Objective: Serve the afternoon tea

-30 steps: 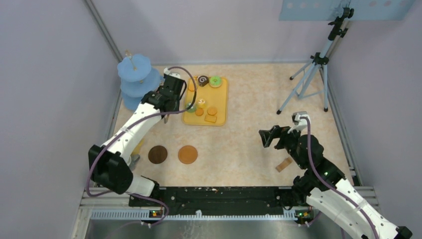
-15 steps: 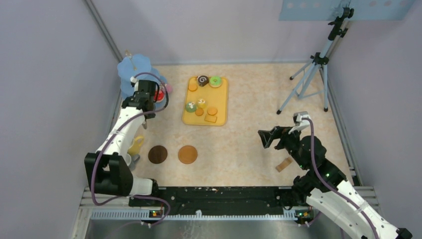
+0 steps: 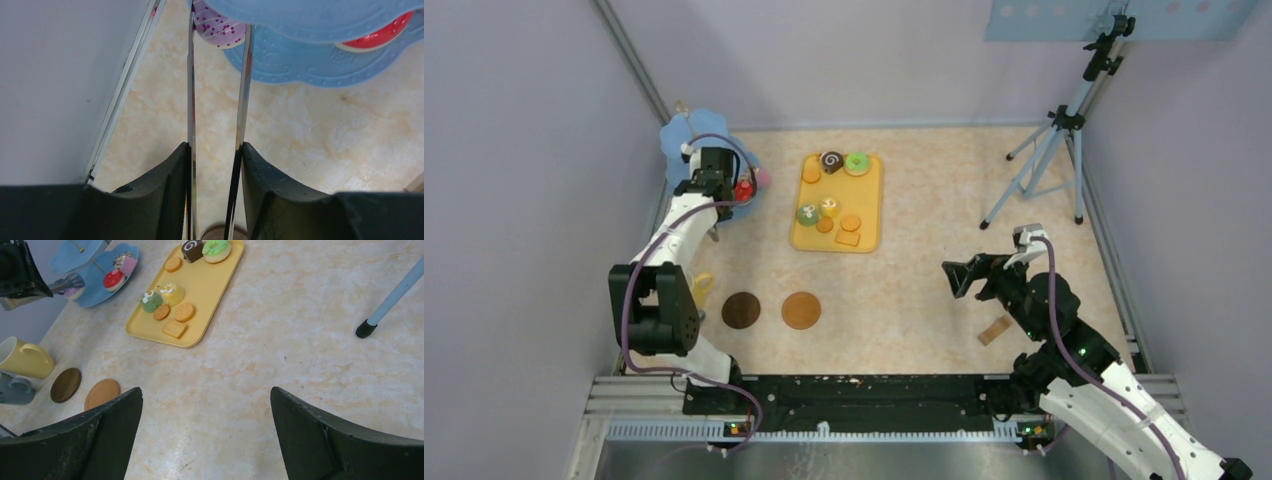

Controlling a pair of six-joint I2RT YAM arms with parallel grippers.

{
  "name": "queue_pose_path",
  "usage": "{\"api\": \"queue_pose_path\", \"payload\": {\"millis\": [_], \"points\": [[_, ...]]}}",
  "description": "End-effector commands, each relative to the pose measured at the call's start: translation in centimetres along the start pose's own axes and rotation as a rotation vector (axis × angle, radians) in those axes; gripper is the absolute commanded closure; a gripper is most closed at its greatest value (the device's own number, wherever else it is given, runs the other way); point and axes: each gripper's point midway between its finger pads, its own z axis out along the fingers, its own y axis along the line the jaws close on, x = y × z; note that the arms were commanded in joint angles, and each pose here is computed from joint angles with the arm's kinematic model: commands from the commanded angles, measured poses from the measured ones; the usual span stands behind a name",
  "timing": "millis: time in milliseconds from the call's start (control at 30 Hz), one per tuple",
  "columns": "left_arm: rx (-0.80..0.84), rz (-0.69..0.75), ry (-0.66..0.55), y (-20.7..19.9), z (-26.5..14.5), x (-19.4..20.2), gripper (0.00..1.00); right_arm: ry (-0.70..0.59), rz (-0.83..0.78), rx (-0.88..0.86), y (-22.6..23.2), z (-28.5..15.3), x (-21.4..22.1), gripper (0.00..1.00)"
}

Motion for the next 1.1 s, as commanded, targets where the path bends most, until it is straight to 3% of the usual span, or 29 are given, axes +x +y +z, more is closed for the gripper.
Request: {"api": "queue_pose_path", "payload": {"millis": [0, 100, 267, 400, 733, 967, 1067], "points": [[-0.016, -0.063, -0.083, -0.7, 1.0, -3.9, 0.70, -0.034, -0.003, -0.005, 0.1, 0.1, -0.7, 0.04], [-0.023, -0.048, -0.075, -1.0, 1.7, -4.2, 0.59, -0.034, -0.002, -0.003, 0.0, 0.1, -0.7, 0.04], [-0.020, -0.045, -0.048, -0.9, 1.5, -3.5, 0.53, -0.035, -0.003, 0.000, 0.0, 0.1, -0.7, 0.04], [0.004, -0.054, -0.059, -0.7, 0.7, -3.2, 0.40, -0.033, -0.003, -0.003, 0.0, 0.1, -0.7, 0.04], [0.057, -0.053, -0.021, -0.5, -0.9, -1.9, 0.38, -0.027, -0.004, -0.006, 0.1, 0.1, -0.7, 0.04], [0.170, -0.059, 0.035, -0.6, -3.2, 1.6, 0.44, -0.022, -0.004, -0.008, 0.2, 0.2, -0.5, 0.04], [0.297, -0.069, 0.054, -2.0, -4.8, 2.7, 0.47, -0.016, -0.007, -0.006, 0.1, 0.3, -0.4, 0.03]]}}
